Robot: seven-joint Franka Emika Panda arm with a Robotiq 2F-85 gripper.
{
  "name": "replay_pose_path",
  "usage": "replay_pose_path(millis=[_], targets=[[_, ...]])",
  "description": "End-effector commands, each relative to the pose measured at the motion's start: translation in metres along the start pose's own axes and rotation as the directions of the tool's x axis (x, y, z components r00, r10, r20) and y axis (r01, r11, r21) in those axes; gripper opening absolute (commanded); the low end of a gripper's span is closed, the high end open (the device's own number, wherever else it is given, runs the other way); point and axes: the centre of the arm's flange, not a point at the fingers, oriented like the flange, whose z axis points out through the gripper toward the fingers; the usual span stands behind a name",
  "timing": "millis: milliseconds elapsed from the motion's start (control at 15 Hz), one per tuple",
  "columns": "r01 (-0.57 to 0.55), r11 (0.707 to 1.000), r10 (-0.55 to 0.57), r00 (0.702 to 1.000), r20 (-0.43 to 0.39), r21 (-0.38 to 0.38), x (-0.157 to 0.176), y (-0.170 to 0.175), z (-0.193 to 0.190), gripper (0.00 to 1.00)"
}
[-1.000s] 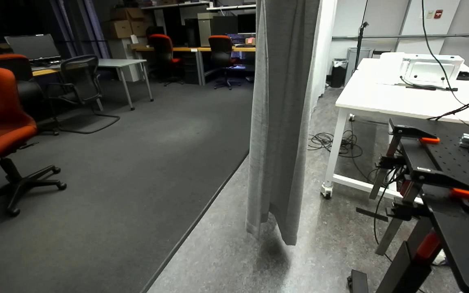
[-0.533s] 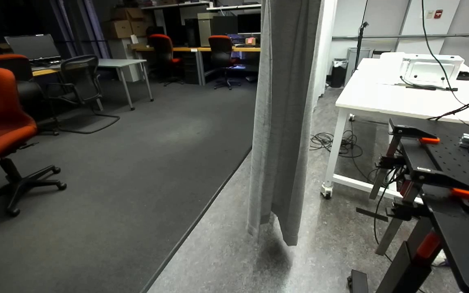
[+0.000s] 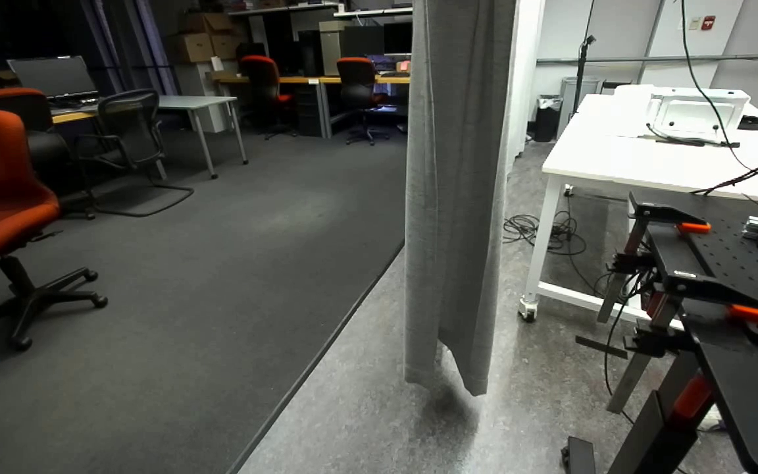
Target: Pull the curtain open to the right
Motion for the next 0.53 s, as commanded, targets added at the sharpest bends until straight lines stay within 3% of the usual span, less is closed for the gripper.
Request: replay_pose_path(millis=[0, 467], targets=[[0.038, 0.999, -0.044, 0.986, 0.164, 0.039, -0.074, -0.025, 0.011, 0.01], [0.150, 0.962, -0.219, 0.923, 0.316, 0.228, -0.134, -0.077, -0.079, 0.01]])
